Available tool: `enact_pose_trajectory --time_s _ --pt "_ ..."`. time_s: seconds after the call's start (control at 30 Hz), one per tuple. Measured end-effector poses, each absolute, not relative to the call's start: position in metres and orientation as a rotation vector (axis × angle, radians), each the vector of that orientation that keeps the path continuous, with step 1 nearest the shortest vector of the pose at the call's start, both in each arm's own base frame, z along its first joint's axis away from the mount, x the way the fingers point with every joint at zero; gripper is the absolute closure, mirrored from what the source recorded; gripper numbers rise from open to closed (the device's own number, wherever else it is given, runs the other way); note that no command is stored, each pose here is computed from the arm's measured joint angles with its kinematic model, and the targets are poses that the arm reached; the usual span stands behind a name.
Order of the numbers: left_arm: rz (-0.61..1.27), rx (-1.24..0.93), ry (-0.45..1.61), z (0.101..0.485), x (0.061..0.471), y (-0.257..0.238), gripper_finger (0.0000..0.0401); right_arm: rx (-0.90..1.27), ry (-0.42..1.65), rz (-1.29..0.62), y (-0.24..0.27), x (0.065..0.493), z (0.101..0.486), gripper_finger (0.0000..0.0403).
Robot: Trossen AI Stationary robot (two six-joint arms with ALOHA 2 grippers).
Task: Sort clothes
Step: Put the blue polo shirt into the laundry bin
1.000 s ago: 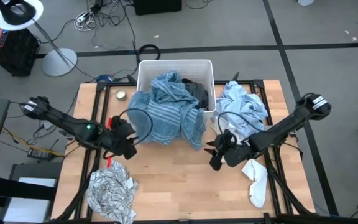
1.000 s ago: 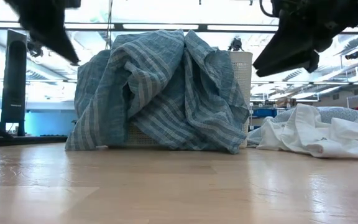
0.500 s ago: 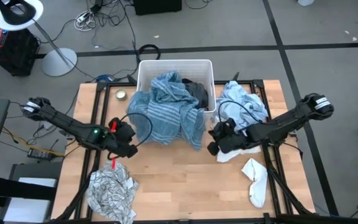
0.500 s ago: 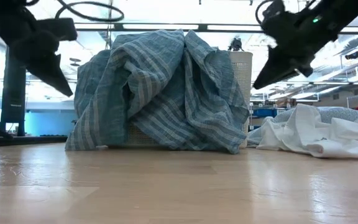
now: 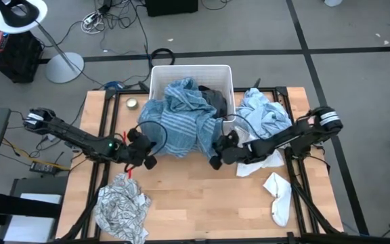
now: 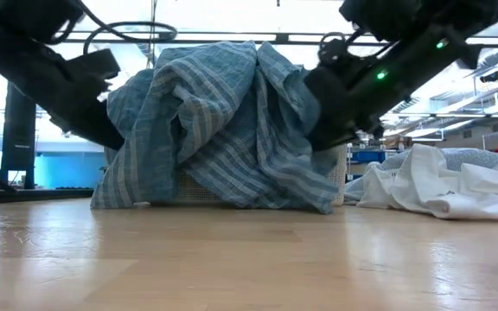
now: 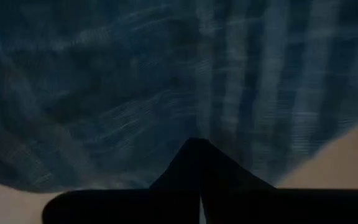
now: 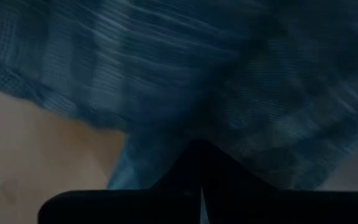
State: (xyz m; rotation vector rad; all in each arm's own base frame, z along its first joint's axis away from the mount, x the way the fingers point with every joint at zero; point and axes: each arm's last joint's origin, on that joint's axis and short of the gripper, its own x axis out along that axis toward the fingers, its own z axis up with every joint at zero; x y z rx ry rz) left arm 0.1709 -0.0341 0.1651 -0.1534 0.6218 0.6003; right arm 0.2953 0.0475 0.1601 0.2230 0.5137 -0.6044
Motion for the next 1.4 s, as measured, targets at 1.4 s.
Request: enact_pose_trajectory --time_s 1.4 --pt "0.300 -0.053 0.389 0.253 0.268 -0.038 0.0401 0.022 0.393 -0.199 0.052 0.405 0.258 0.0403"
